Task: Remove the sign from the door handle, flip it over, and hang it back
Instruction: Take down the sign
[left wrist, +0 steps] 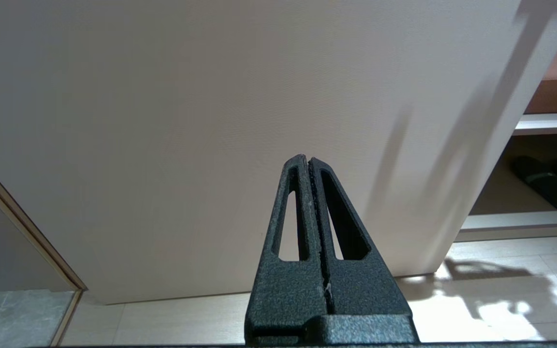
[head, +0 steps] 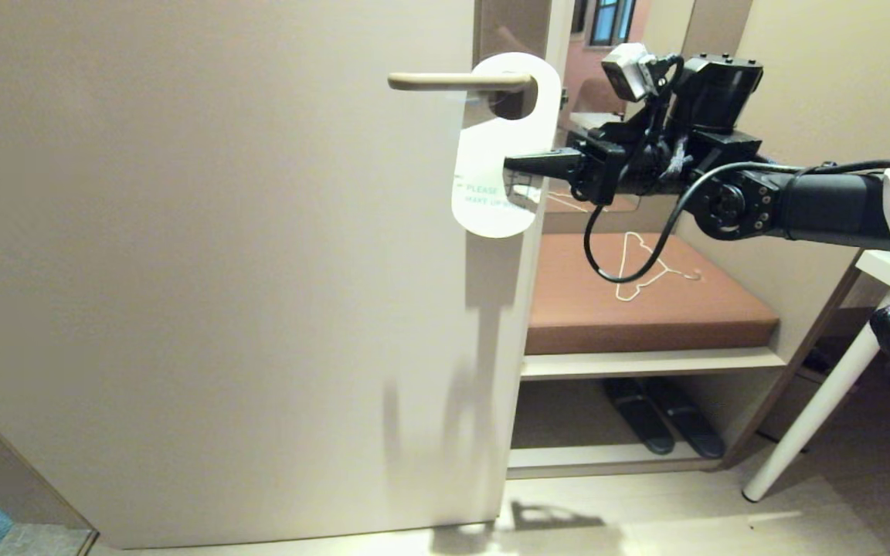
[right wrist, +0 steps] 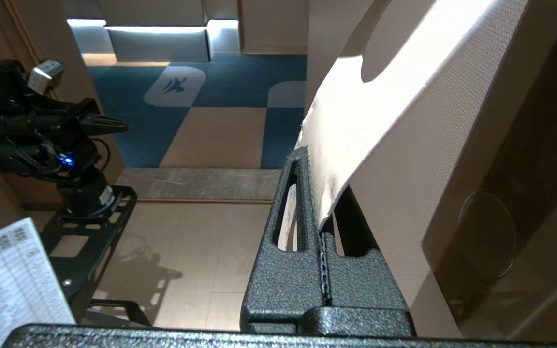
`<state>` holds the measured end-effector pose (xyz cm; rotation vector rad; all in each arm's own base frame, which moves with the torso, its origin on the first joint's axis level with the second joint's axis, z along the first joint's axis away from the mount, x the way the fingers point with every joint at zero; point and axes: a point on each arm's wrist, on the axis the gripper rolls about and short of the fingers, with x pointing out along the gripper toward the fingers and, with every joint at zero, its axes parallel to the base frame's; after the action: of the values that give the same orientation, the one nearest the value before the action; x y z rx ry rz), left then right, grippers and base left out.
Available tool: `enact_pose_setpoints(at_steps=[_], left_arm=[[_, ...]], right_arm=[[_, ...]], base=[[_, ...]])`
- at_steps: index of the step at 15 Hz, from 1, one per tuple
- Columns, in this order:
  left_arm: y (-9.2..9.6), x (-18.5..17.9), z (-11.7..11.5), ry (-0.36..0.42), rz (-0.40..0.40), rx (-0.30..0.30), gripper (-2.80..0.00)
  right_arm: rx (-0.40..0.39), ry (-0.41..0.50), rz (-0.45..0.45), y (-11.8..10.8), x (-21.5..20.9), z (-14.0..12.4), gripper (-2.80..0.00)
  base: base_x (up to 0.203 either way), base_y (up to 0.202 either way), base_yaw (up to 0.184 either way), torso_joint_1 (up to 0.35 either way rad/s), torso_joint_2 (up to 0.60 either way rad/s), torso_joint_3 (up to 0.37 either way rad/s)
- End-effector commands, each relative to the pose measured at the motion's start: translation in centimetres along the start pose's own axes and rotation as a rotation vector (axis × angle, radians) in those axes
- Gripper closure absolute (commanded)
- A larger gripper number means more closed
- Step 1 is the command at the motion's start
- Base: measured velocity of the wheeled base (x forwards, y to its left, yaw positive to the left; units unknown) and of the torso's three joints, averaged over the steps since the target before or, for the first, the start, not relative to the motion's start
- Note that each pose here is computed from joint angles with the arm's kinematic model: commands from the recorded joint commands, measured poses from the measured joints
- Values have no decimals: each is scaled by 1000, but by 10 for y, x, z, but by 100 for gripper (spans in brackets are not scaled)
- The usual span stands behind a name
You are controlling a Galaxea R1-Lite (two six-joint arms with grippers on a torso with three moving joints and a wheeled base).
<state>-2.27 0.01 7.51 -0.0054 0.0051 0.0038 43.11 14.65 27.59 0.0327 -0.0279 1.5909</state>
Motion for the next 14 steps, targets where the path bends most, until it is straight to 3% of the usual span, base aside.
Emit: enact_pose_setpoints(at_steps=[1,14], left_arm=[[0,0,0,1,1,-1,0],[0,0,0,1,1,-1,0]], right_arm=[[4,5,5,0,2,-6,0],[-31,-38,-202,14,13,13,0]], base=[[0,0,0,0,0,0],[0,0,0,0,0,0]])
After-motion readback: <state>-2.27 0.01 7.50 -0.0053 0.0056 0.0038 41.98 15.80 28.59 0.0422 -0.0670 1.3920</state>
